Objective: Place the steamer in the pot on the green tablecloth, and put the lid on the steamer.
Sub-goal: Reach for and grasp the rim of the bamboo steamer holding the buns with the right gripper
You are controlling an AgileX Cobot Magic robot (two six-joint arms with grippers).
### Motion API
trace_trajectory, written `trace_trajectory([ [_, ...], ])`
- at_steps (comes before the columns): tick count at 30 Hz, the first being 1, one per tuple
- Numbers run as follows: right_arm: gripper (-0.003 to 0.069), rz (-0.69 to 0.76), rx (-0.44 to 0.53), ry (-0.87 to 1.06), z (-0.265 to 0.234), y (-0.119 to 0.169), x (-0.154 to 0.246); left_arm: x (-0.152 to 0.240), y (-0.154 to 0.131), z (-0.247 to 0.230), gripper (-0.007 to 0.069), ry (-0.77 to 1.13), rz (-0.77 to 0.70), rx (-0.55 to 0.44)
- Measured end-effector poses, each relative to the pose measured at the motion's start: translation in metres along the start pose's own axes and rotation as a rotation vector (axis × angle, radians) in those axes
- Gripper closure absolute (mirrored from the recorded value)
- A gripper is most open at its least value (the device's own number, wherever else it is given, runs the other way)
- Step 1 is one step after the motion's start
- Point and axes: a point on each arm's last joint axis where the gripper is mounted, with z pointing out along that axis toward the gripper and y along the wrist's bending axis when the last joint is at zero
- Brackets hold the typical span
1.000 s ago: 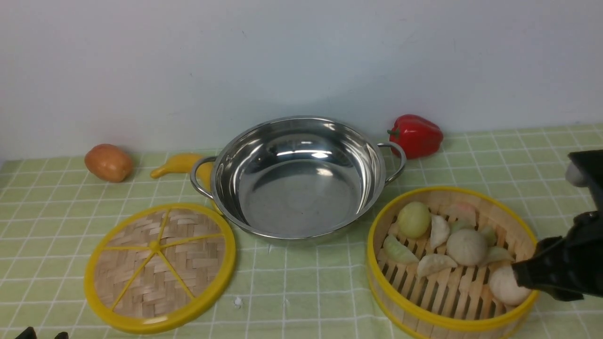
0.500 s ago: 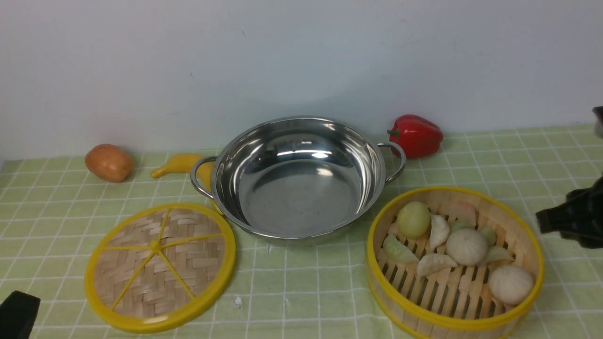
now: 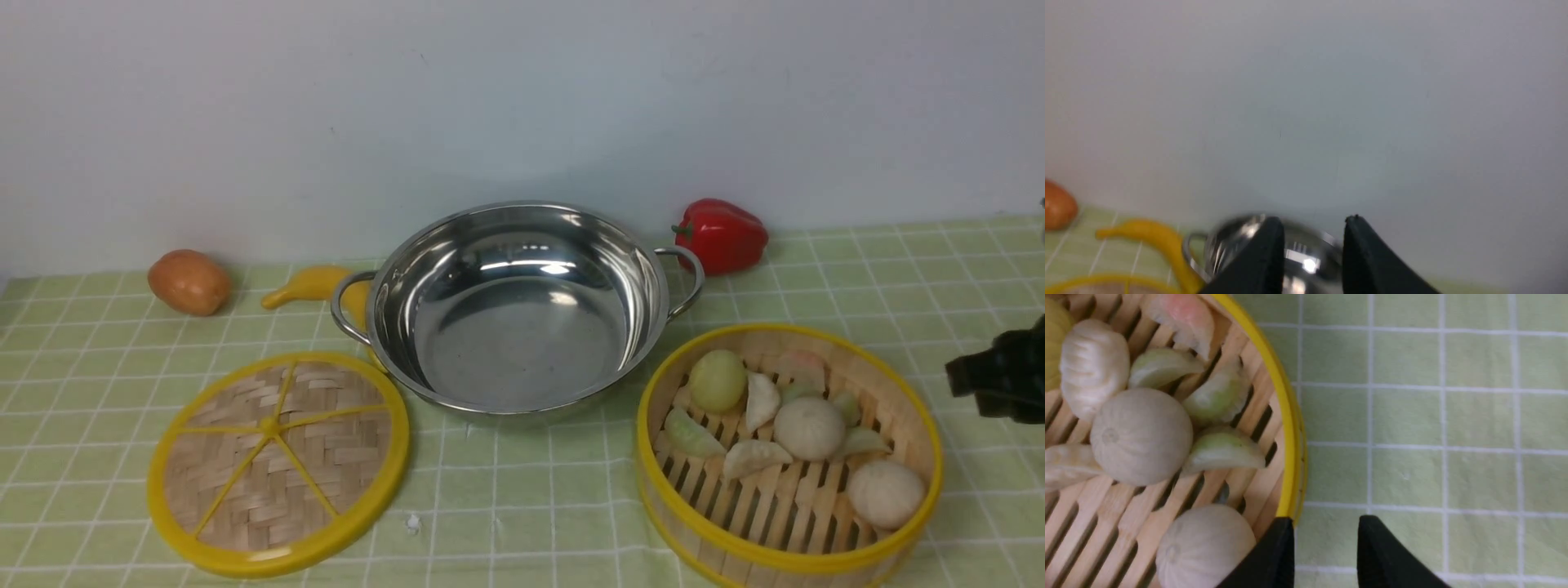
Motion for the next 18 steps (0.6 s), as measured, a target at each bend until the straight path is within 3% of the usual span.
trace_trajectory([
  [4,0.0417,0.002,-0.007,0.04,0.02,0.002,-0.001,-0.002,0.0,0.043,0.0438,0.415,0.056,-0.066],
  [9,0.0417,-0.007,-0.023,0.025,0.03,0.004,-0.003,0.001,0.019,0.1,0.0438,0.889,0.121,-0.228],
  [14,0.0417,-0.016,-0.048,-0.003,0.03,0.006,-0.006,0.001,0.045,0.145,0.0438,1.102,0.219,-0.395],
  [18,0.0417,-0.021,-0.07,-0.008,0.03,0.008,-0.006,0.006,0.056,0.16,0.0438,1.145,0.263,-0.445],
])
